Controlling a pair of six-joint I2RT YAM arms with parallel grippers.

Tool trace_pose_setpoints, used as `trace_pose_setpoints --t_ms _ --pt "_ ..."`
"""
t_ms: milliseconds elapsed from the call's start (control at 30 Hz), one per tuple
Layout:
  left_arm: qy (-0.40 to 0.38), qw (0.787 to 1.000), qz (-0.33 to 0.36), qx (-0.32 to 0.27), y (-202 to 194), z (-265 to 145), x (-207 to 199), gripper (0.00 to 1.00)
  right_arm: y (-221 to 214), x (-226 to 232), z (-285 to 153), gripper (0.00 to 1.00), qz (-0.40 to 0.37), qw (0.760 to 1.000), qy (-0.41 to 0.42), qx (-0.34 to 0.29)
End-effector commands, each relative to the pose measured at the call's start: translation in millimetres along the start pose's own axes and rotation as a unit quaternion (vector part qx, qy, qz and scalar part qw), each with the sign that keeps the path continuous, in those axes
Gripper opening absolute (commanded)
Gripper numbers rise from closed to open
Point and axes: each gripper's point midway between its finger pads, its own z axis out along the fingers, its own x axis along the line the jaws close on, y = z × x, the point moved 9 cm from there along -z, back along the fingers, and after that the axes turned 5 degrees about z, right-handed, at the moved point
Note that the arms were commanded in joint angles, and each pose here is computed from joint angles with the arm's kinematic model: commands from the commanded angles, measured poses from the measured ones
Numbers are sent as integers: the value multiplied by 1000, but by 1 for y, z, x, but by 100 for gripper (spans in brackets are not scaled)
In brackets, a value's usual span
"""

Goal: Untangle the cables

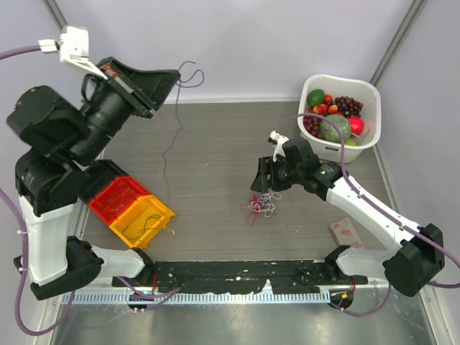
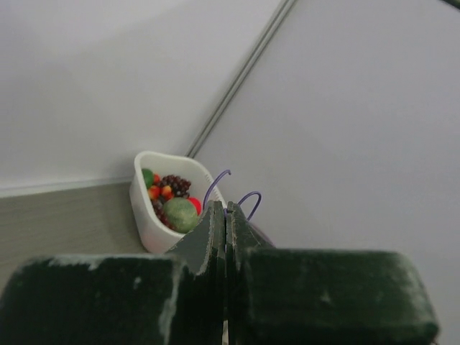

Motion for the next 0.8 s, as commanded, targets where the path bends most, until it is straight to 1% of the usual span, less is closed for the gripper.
trace_pose_setpoints --t_ms 0,133,233,267,367,400,533,567,600,633,667,767 --pt "52 998 -10 29 -13 -2 12 0 16 18 -6 64 -13 998 53 -27" --pt "143 987 19 75 -35 2 35 0 5 19 -4 64 -11 996 90 -3" --pt "156 984 32 76 -35 -1 38 0 -8 15 5 62 20 995 100 10" --pt "157 984 35 72 -33 -2 39 0 -11 13 8 59 25 995 100 14" --pt "166 983 50 58 -26 -6 40 0 -24 0 25 52 54 995 76 30" --pt "171 982 55 55 -23 -7 40 0 -26 -2 27 48 57 995 71 35" --pt "188 978 72 61 -22 -9 44 0 -30 -19 43 41 73 997 0 40" --pt "189 977 73 64 -24 -8 45 0 -33 -24 46 41 79 996 -16 49" --pt "192 976 72 69 -27 -8 46 0 -31 -29 47 42 84 995 -34 44" --pt "195 975 71 77 -32 -6 48 0 -34 -34 49 45 91 993 -48 54" --pt "197 974 71 82 -36 -5 49 0 -33 -36 48 52 94 993 -39 60" --pt "208 970 73 101 -47 -2 55 0 -33 -36 47 63 91 994 -27 54"
